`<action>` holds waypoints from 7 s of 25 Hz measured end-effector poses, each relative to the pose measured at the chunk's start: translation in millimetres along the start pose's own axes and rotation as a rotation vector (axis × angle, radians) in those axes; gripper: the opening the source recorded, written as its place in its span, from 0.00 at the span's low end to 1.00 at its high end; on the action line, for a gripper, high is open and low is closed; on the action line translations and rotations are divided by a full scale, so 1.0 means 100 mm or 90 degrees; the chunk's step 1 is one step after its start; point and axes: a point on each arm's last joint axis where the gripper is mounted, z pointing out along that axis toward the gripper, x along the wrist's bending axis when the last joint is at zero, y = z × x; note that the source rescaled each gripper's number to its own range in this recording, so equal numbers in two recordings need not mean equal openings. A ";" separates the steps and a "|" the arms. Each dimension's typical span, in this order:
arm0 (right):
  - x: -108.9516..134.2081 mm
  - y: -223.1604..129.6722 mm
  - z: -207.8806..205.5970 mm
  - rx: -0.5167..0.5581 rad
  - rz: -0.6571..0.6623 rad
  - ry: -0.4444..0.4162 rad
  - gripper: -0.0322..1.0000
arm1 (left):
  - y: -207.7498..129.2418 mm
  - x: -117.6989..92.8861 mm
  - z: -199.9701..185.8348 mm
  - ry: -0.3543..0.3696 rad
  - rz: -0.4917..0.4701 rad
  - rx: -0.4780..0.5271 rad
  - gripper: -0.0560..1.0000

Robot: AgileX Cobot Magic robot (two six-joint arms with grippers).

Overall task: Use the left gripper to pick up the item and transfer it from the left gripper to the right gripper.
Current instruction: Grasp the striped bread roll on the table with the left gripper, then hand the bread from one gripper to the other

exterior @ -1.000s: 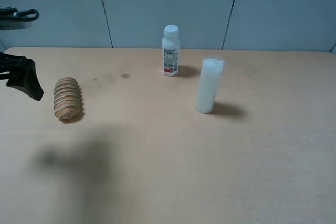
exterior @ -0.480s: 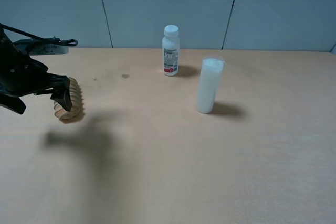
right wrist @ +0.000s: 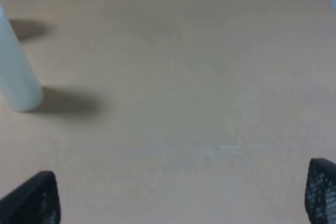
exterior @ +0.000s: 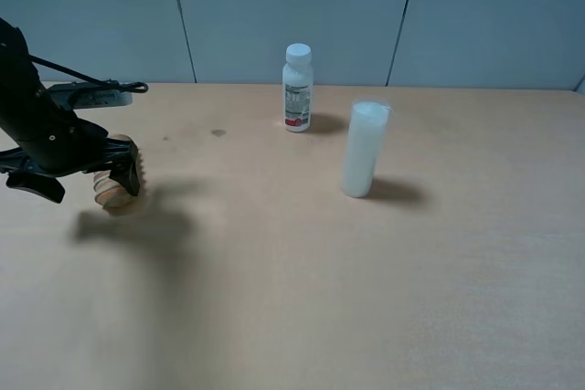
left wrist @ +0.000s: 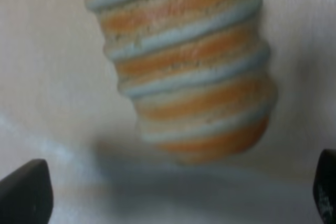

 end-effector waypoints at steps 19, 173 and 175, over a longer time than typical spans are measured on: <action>0.00 0.00 0.00 0.000 0.000 0.000 1.00 | 0.25 -0.15 0.40 0.010 -0.031 0.049 1.00; 1.16 1.26 1.64 0.213 0.065 0.647 1.00 | -0.42 -1.52 -1.79 -0.208 1.042 -0.349 0.05; 1.17 1.26 1.65 0.214 0.069 0.651 1.00 | -0.43 -1.60 -1.70 -0.214 1.053 -0.338 0.05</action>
